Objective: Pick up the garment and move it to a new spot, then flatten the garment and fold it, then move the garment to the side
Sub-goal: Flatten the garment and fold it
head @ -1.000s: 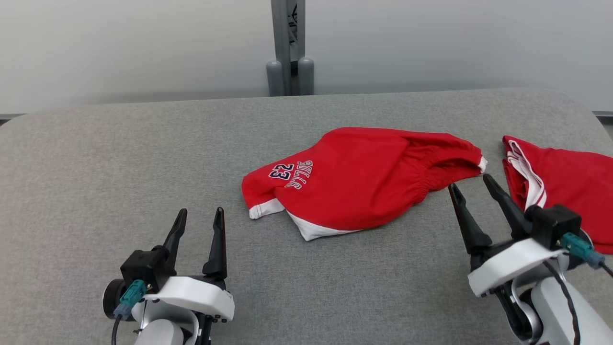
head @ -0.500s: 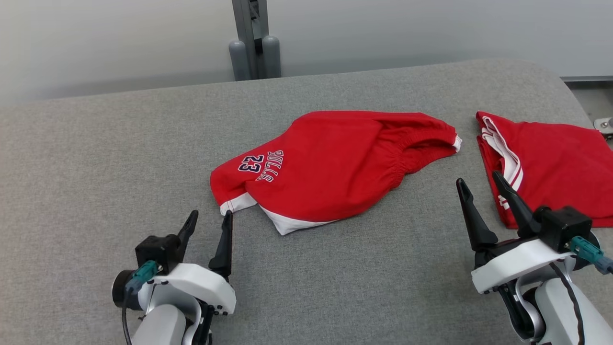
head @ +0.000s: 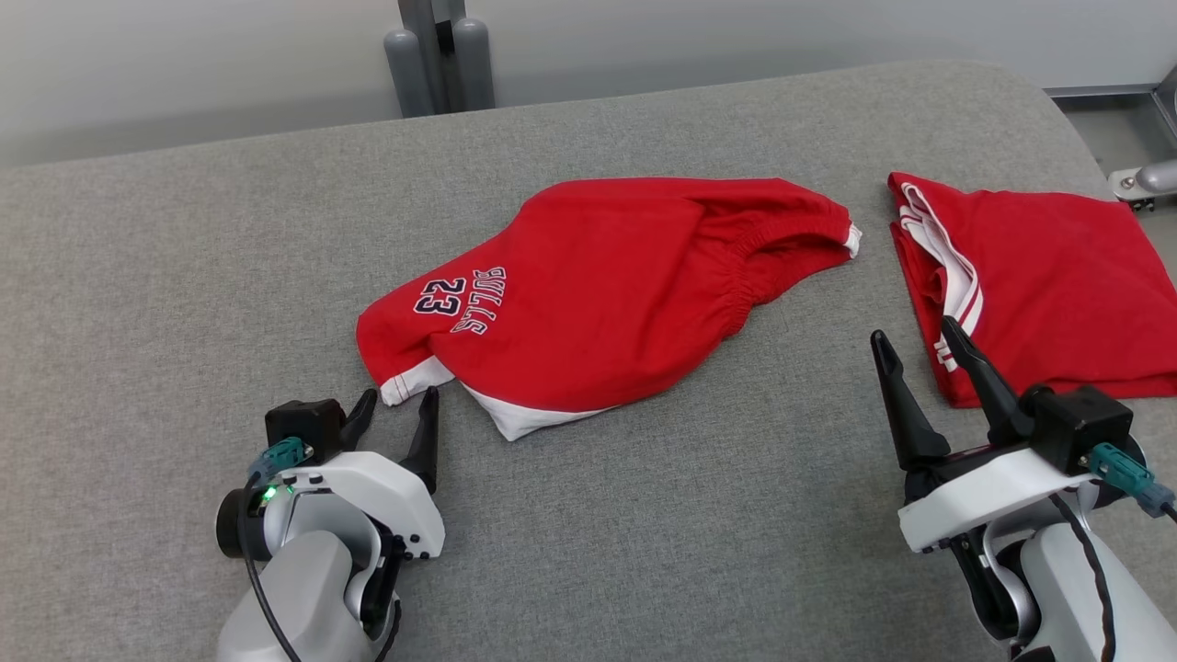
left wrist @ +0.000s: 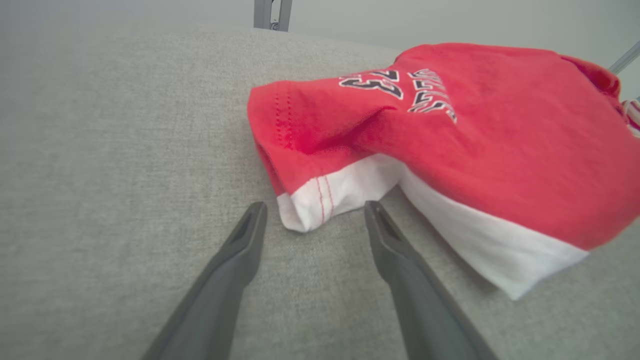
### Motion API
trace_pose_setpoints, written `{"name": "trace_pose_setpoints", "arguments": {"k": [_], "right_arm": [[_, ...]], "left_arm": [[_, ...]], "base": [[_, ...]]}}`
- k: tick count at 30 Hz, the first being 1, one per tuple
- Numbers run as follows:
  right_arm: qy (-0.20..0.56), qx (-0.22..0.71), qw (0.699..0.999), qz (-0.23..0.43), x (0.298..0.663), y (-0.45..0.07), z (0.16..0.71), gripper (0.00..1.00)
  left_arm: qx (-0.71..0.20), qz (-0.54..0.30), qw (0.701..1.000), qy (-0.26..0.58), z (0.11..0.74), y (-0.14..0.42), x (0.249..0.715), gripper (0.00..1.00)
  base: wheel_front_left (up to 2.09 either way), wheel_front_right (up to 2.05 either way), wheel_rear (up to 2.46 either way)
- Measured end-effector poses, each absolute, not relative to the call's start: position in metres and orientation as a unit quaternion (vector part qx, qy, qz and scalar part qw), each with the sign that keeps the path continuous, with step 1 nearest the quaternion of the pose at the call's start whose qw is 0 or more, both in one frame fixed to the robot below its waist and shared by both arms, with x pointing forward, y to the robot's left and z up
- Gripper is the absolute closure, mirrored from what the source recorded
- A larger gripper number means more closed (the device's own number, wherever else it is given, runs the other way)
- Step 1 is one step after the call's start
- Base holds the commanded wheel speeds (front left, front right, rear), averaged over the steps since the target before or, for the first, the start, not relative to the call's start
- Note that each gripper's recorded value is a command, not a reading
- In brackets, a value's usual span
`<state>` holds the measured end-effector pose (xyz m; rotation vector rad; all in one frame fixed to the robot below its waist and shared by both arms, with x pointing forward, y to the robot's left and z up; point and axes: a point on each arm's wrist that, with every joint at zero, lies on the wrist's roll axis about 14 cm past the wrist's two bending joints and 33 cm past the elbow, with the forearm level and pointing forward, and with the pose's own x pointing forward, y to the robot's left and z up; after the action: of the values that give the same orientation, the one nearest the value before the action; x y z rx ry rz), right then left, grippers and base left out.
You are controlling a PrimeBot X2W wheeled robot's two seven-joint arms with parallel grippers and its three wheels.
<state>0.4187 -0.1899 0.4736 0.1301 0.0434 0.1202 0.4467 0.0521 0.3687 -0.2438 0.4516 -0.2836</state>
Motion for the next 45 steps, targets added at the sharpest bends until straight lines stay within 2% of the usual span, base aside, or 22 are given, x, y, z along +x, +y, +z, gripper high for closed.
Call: {"name": "trace_pose_setpoints", "arguments": {"k": [4, 5, 6, 7, 8, 9, 17, 27, 32, 36, 37, 38, 41, 45], "right_arm": [[0.022, 0.065, 0.996, 0.057, 0.419, -0.192, 0.473, 0.00], [0.022, 0.065, 0.996, 0.056, 0.419, -0.192, 0.473, 0.00], [0.023, 0.065, 0.996, 0.056, 0.420, -0.192, 0.473, 0.00], [0.023, 0.066, 0.996, 0.055, 0.420, -0.192, 0.472, 0.00], [0.024, 0.066, 0.996, 0.055, 0.420, -0.192, 0.472, 0.00], [0.025, 0.065, 0.996, 0.056, 0.421, -0.192, 0.471, 0.00], [0.026, 0.060, 0.996, 0.068, 0.424, -0.183, 0.471, 0.00], [0.030, 0.062, 0.992, 0.105, 0.426, -0.154, 0.471, 0.00], [0.033, 0.065, 0.989, 0.125, 0.428, -0.138, 0.469, 0.00], [0.042, 0.069, 0.986, 0.146, 0.427, -0.122, 0.465, 0.00], [0.045, 0.068, 0.985, 0.150, 0.427, -0.119, 0.463, 0.00], [0.049, 0.068, 0.984, 0.156, 0.426, -0.115, 0.461, 0.00], [0.054, 0.068, 0.982, 0.168, 0.425, -0.106, 0.459, 0.00], [0.055, 0.070, 0.981, 0.174, 0.426, -0.101, 0.459, 0.00]], "left_arm": [[-0.119, -0.143, 0.956, 0.227, 0.366, 0.049, 0.449, 0.00], [-0.118, -0.144, 0.956, 0.226, 0.367, 0.048, 0.450, 0.05], [-0.119, -0.144, 0.956, 0.225, 0.367, 0.048, 0.451, 0.48], [-0.122, -0.142, 0.956, 0.225, 0.367, 0.049, 0.451, 0.64], [-0.122, -0.142, 0.956, 0.225, 0.367, 0.049, 0.451, 0.99], [-0.123, -0.140, 0.957, 0.222, 0.369, 0.050, 0.452, 1.00], [-0.130, -0.115, 0.978, 0.118, 0.428, 0.070, 0.475, 1.00], [-0.113, -0.058, 0.992, 0.001, 0.492, 0.122, 0.466, 1.00], [-0.095, -0.018, 0.995, -0.004, 0.491, 0.151, 0.452, 1.00], [-0.071, 0.014, 0.996, 0.046, 0.458, 0.168, 0.434, 1.00], [-0.065, 0.017, 0.995, 0.070, 0.444, 0.170, 0.427, 0.72], [-0.062, 0.024, 0.994, 0.092, 0.431, 0.173, 0.420, 0.02], [-0.051, 0.048, 0.989, 0.130, 0.409, 0.184, 0.408, 0.00], [-0.049, 0.064, 0.988, 0.130, 0.410, 0.192, 0.409, 0.00]], "base": [[0.00, 0.00, 0.00], [0.00, 0.00, 0.00], [0.00, 0.00, 0.00], [0.00, 0.00, 0.00], [0.00, 0.00, 0.00], [0.00, 0.00, 0.00], [0.00, 0.00, 0.00], [0.00, 0.00, 0.00], [0.00, 0.00, 0.00], [0.00, 0.00, 0.00], [0.00, 0.00, 0.00], [0.00, 0.00, 0.00], [0.00, 0.00, 0.00], [0.00, 0.00, 0.00]]}}
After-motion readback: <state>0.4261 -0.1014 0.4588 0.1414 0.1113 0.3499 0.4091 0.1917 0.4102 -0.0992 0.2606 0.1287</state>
